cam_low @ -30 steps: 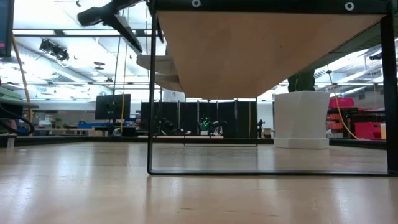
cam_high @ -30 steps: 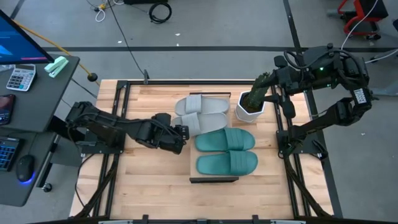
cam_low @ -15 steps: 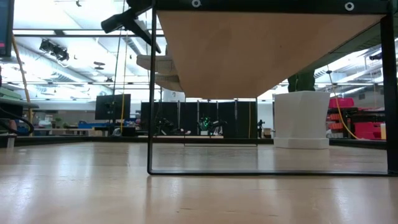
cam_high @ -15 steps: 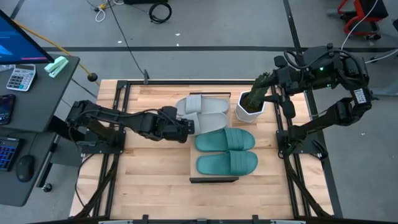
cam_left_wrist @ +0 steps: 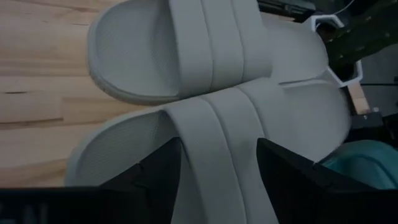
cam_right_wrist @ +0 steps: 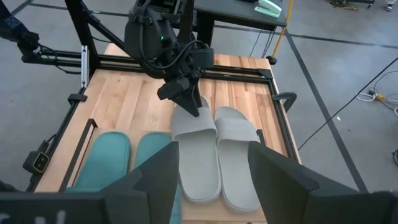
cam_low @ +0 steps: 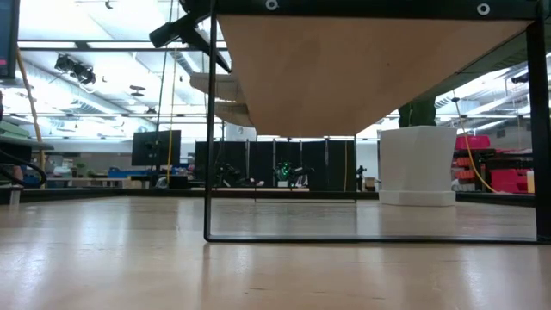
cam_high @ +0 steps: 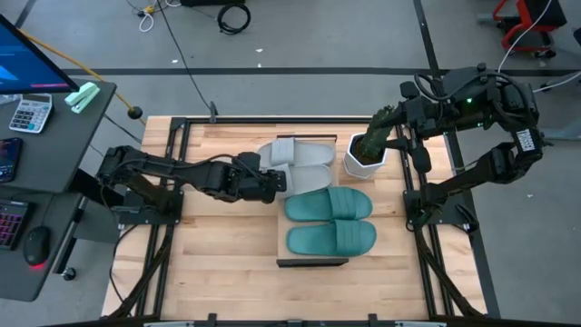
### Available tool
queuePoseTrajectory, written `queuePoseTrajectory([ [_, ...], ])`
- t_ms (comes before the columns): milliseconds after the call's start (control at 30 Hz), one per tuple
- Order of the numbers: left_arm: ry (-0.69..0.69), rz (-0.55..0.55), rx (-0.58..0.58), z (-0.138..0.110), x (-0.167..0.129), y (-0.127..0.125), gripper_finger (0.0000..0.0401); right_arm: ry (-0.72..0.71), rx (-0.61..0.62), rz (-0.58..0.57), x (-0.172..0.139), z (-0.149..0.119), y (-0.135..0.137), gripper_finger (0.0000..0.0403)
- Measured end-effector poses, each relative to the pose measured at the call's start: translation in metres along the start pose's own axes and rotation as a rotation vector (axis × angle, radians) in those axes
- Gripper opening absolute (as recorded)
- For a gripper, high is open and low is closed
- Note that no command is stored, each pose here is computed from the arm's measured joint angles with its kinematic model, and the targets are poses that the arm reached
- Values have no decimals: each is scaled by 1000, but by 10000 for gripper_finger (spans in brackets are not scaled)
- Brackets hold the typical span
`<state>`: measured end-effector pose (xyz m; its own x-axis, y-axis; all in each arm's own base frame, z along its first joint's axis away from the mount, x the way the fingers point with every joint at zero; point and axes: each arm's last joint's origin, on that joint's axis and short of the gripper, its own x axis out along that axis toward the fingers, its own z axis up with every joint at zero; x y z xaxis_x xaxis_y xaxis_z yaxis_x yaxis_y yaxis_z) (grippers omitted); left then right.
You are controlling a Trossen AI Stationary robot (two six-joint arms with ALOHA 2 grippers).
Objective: Pick and place slides into the shelf
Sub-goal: Put the gray slide on the shelf
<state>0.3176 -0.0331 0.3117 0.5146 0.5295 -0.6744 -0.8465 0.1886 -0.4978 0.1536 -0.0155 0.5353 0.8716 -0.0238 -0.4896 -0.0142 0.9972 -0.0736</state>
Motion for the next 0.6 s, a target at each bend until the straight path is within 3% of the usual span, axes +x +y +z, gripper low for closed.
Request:
queuePoseTrajectory([
  [233,-1,-55,29,7,4,-7,209,0,9,0,0,0,0,199],
  [600,34,-51,90,9,7,-6,202,0,20,0,0,0,0,199],
])
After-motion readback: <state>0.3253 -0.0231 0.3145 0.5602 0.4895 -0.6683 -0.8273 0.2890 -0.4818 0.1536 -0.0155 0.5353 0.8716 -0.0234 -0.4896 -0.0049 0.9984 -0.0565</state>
